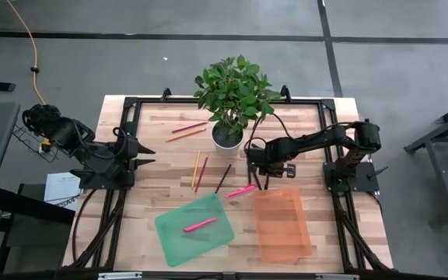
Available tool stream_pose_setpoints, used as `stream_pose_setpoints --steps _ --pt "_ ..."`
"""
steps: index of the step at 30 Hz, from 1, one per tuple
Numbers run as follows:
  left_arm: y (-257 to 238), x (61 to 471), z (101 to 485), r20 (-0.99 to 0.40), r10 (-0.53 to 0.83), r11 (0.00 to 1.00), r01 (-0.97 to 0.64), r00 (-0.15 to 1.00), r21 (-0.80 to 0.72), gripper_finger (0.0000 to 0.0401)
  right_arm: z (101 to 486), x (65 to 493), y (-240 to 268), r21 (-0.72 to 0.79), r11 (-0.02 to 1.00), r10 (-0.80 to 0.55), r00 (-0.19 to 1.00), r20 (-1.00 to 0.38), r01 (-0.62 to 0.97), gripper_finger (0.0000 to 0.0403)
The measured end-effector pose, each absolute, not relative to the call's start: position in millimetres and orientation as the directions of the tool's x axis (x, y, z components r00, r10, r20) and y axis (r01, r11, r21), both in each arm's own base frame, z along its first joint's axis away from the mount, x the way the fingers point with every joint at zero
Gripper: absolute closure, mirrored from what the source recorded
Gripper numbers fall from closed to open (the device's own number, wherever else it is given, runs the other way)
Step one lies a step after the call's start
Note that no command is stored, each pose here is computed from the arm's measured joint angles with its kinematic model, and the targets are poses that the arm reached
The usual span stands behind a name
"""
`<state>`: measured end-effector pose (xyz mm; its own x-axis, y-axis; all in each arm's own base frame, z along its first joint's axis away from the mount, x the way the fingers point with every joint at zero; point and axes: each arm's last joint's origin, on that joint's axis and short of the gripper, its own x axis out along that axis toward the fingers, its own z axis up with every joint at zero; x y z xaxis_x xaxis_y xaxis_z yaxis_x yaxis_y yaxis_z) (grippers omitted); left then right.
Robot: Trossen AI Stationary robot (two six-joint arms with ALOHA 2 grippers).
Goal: Sort pens & pencils
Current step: Put the bottom right black pen into the green bin
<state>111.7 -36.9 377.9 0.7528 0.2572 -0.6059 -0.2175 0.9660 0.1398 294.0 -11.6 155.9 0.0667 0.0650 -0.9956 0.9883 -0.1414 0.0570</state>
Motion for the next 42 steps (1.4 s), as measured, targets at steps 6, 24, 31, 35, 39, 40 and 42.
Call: stream_pose_setpoints --steps 6,24,31,35,39,40,42 --pt "-37.0 111.7 377.9 -0.606 0.256 0.966 -0.217 0.753 0.138 0.0304 155.9 292.7 -14.2 0.045 -0.148 0.065 0.055 -0.996 0.988 0.0297" --pt "-37.5 111.7 377.7 -0.614 0.237 0.971 -0.205 0.753 0.124 0.0304 156.0 292.1 -33.0 0.058 -0.163 0.064 0.069 -0.996 0.985 0.0297" --pt "-37.6 111.7 377.6 -0.615 0.235 0.971 -0.204 0.752 0.122 0.0304 156.0 290.7 -44.3 0.061 -0.175 0.062 0.072 -0.995 0.983 0.0297" --pt "-37.6 111.7 377.6 -0.615 0.235 0.971 -0.204 0.752 0.122 0.0304 156.2 291.0 -46.7 0.068 -0.165 0.060 0.079 -0.995 0.984 0.0297" --pt "-37.6 111.7 377.6 -0.615 0.235 0.971 -0.208 0.752 0.117 0.0304 153.1 290.5 -47.6 0.048 -0.162 0.072 0.060 -0.996 0.986 0.0297" --pt "-37.6 111.7 377.6 -0.615 0.235 0.971 -0.208 0.752 0.117 0.0304 151.6 290.8 -47.7 0.042 -0.161 0.074 0.055 -0.996 0.986 0.0297" --pt "-37.6 111.7 377.6 -0.615 0.235 0.971 -0.209 0.752 0.117 0.0304 149.6 291.7 -47.9 0.041 -0.161 0.075 0.054 -0.996 0.986 0.0297"
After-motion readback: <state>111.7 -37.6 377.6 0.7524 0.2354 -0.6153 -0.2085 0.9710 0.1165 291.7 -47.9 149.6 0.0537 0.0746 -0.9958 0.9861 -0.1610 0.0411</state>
